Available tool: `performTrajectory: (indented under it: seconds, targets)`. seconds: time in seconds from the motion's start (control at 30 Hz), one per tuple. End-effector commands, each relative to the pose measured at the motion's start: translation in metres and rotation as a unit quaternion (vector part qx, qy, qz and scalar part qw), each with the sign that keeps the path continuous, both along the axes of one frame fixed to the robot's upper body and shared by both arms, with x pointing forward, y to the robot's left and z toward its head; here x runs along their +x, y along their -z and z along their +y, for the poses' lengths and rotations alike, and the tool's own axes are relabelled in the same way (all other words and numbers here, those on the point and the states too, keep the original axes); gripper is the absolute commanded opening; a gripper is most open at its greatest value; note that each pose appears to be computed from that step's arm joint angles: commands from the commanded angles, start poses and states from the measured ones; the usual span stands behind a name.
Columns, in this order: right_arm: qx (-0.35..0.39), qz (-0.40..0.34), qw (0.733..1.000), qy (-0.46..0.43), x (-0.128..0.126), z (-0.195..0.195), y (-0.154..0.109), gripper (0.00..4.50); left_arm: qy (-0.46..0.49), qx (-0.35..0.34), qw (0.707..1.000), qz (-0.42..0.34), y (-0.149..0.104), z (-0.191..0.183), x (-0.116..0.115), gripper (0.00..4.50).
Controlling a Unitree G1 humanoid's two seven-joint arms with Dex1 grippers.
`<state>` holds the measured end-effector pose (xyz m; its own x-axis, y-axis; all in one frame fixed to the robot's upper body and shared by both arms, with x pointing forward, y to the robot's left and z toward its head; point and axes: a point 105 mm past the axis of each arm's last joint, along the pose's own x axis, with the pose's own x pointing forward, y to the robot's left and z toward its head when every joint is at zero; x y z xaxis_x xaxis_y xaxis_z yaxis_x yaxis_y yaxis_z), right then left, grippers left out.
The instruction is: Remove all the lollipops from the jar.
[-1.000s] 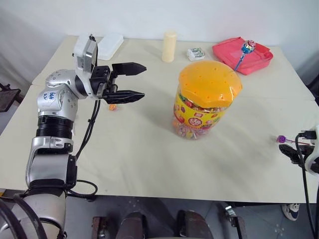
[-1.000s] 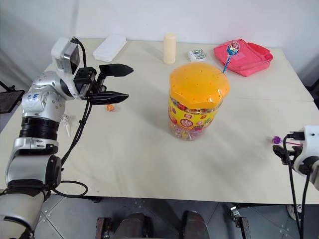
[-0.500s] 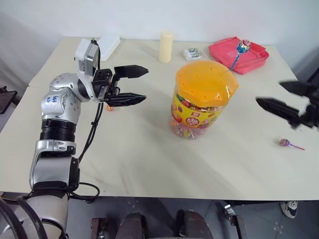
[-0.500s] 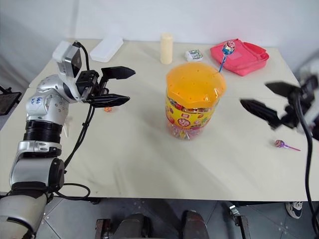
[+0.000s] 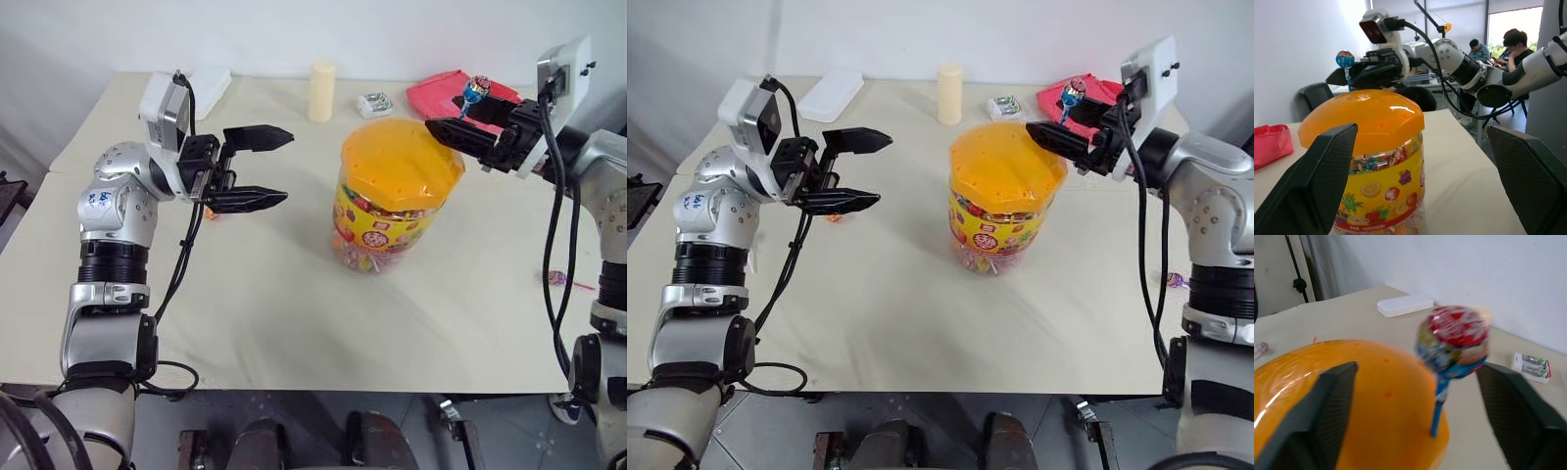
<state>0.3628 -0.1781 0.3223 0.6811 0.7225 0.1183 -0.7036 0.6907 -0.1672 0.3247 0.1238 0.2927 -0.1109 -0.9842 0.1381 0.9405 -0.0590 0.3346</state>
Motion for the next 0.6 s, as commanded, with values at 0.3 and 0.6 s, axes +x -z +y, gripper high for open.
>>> performTrajectory:
  seconds: [0.3, 0.6]
  targets:
    - [-0.007, -0.059, 0.998, 0.008, -0.004, -0.004, -0.035, 0.04, 0.009, -0.008, 1.0, -0.026, -0.008, 0.007, -0.011, 4.5]
    - [-0.024, -0.091, 0.984, 0.153, -0.009, -0.063, -0.079, 0.04, 0.009, 0.0, 1.0, -0.018, -0.006, 0.01, -0.008, 4.5]
